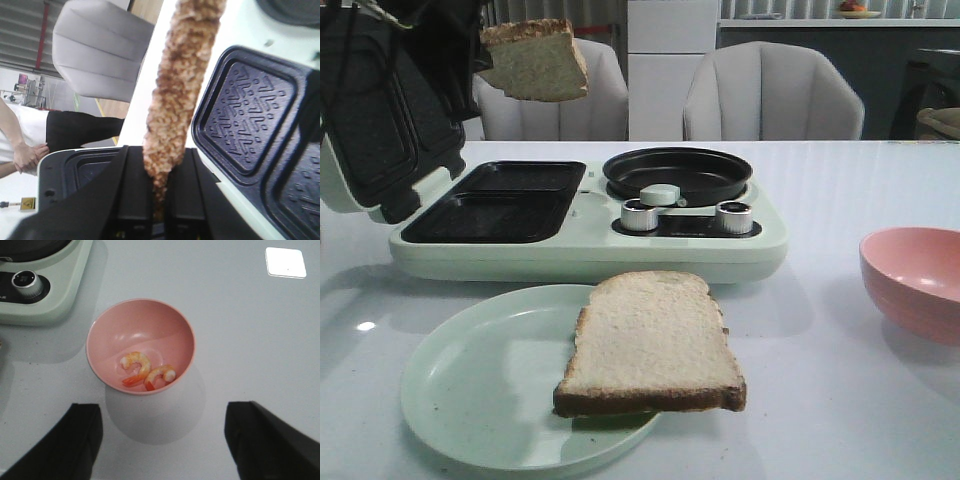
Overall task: Make breakfast with bread and shrimp
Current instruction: 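Lift the bread slice with the left gripper over the sandwich press, then lower the bread onto the far press plate and open the left gripper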
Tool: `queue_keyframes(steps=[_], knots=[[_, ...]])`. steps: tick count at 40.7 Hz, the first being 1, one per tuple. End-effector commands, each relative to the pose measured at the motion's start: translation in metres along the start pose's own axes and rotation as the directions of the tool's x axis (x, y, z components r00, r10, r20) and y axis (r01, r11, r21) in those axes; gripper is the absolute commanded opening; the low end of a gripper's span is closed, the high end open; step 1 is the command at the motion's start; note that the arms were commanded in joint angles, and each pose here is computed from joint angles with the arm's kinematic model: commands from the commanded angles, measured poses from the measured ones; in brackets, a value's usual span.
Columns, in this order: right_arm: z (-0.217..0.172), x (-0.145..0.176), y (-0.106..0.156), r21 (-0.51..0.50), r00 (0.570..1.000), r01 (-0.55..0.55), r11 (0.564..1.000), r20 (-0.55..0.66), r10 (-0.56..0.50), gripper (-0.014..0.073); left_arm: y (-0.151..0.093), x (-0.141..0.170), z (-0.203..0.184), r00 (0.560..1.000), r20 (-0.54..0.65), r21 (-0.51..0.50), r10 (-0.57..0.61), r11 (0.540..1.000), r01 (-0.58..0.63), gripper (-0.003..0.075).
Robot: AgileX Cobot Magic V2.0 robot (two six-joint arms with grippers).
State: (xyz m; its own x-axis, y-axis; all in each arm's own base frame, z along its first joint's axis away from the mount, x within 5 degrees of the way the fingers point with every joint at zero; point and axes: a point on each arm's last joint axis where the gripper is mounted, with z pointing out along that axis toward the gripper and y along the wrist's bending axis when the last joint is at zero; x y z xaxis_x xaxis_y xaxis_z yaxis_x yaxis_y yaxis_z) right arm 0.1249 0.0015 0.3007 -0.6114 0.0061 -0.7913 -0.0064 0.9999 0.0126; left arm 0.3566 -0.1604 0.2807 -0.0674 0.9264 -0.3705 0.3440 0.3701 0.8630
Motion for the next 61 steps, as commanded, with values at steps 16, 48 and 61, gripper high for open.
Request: queue_keyframes(steps=[16,48,61], knots=[[-0.006,-0.016,0.0,0.0,0.995,0.005,1.0,0.099,-0.005,0.061,0.019,0.002,0.06,1.0,-0.02,-0.052,0.008,0.999,-0.009,0.01],[-0.007,-0.016,0.0,-0.001,0.995,0.004,1.0,0.1,-0.004,0.061,0.005,0.007,0.07,0.998,-0.033,-0.014,0.049,0.999,-0.05,0.01],[-0.007,-0.016,0.0,-0.001,0.995,0.004,1.0,0.1,-0.004,0.061,0.005,0.006,0.069,0.997,-0.052,-0.031,0.051,0.998,-0.053,0.01]])
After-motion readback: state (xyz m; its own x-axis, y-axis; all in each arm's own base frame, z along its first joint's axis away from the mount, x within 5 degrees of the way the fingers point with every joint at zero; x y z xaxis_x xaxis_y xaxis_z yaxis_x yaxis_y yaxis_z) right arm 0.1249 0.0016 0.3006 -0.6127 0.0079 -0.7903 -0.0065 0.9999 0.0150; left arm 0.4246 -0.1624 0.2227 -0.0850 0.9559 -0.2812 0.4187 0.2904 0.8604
